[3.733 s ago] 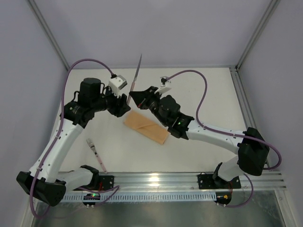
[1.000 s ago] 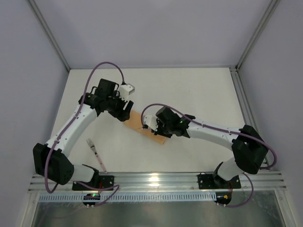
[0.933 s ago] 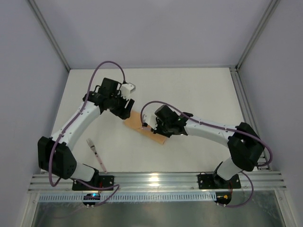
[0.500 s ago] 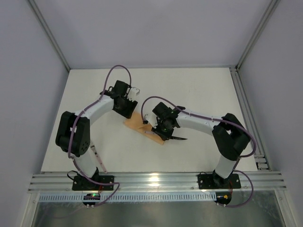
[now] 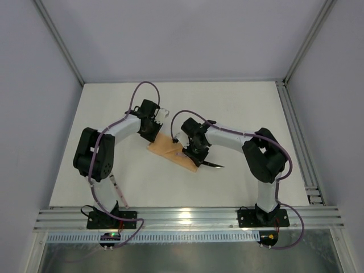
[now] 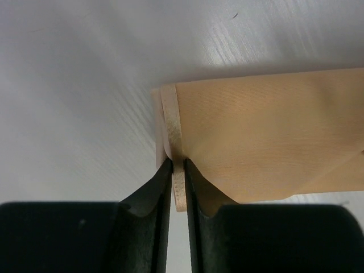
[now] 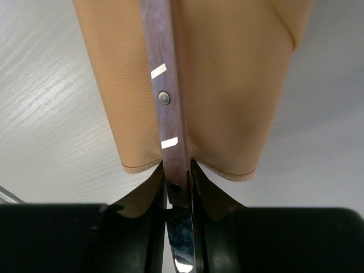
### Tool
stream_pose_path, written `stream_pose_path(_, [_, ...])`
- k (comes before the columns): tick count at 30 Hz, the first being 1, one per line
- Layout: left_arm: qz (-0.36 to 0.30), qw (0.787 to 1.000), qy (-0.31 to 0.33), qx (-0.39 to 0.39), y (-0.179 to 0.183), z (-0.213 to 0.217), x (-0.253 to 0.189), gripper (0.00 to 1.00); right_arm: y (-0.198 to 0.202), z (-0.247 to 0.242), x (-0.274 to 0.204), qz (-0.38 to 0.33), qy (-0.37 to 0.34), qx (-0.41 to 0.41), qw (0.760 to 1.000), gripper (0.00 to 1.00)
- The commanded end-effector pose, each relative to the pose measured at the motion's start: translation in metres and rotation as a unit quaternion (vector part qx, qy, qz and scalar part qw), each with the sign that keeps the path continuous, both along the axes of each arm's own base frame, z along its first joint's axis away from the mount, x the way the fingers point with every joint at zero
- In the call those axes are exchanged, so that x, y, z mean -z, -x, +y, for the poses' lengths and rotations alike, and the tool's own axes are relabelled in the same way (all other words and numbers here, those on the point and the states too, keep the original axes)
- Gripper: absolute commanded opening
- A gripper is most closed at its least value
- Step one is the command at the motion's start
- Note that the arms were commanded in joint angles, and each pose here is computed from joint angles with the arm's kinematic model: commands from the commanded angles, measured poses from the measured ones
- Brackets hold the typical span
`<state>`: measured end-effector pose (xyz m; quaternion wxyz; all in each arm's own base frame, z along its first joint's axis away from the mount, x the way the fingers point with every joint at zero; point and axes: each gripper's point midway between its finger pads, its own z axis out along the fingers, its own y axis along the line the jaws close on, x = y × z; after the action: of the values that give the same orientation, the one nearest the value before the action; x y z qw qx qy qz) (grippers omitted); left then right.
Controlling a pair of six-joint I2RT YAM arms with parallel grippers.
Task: Fold the napkin into a case and place the utensils inside
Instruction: Insert the knife into the folded napkin.
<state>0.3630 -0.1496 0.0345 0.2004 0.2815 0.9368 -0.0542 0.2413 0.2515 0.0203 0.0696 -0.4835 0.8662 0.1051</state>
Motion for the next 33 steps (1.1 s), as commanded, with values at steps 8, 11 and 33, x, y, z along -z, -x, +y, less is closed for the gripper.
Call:
stream_pose_path(8, [-0.014,0.999,0.029,0.021,0.001,-0.008,-0.006,0.06,-0.026,0.001,-0.007,0.006,0.054,0.046,0.997,0.04])
stream_pose_path(11, [-0.016,0.999,0.037,0.023,0.004,-0.01,-0.011,0.05,-0.025,-0.002,-0.009,0.009,0.073,0.051,0.996,0.04])
stream_pose_path(33, [-0.004,0.997,0.065,0.029,0.024,-0.014,-0.017,0.04,0.01,0.021,-0.008,0.08,0.093,0.038,0.992,0.04])
